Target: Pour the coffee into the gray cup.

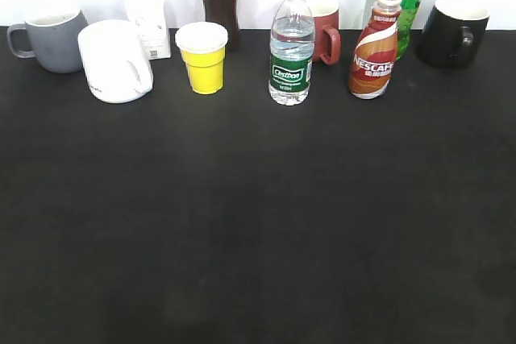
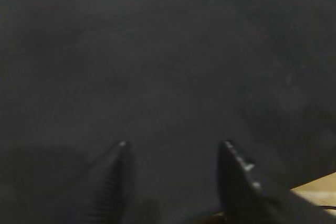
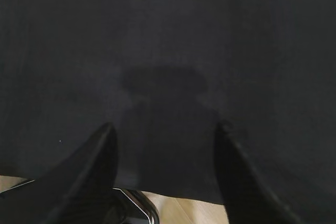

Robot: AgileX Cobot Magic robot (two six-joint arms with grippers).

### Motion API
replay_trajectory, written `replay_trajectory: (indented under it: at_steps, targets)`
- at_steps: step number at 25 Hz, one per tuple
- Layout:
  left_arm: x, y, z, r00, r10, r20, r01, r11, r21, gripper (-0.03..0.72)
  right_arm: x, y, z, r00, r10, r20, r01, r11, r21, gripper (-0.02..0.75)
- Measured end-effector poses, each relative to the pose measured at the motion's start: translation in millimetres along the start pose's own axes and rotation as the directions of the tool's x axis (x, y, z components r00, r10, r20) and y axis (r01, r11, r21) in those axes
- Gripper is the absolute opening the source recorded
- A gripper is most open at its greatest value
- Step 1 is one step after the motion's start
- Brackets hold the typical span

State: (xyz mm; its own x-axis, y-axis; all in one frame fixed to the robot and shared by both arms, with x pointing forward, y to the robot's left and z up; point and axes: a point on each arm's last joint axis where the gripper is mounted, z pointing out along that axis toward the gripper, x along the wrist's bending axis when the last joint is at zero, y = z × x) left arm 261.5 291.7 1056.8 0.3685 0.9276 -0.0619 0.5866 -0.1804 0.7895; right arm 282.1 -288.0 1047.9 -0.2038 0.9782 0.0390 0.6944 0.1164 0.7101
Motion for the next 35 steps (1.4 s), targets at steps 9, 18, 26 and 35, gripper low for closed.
replay_trajectory:
  at_steps: [9, 18, 26, 35]
  targets:
    - [1.8, -12.3, -18.7, 0.957, -0.184, -0.222, 0.147, 0.974, -0.172, 0.230, -2.1, -22.8, -32.4, 0.980, 0.157, 0.124, -0.118, 0.954, -0.274, 0.451]
    - [-2.0, -19.5, -27.1, 0.926, -0.243, -0.288, 0.169, 0.951, -0.257, 0.230, 0.2, -30.6, -40.4, 0.961, 0.213, 0.176, -0.139, 0.924, -0.356, 0.451]
    - [-2.0, -19.5, -27.1, 0.924, -0.246, -0.291, 0.172, 0.951, -0.258, 0.230, 0.2, -30.7, -40.0, 0.961, 0.213, 0.176, -0.140, 0.924, -0.355, 0.451]
    - [-2.0, -19.5, -27.1, 0.924, -0.246, -0.291, 0.172, 0.951, -0.258, 0.230, 0.1, -30.7, -40.0, 0.963, 0.208, 0.171, -0.137, 0.925, -0.354, 0.451]
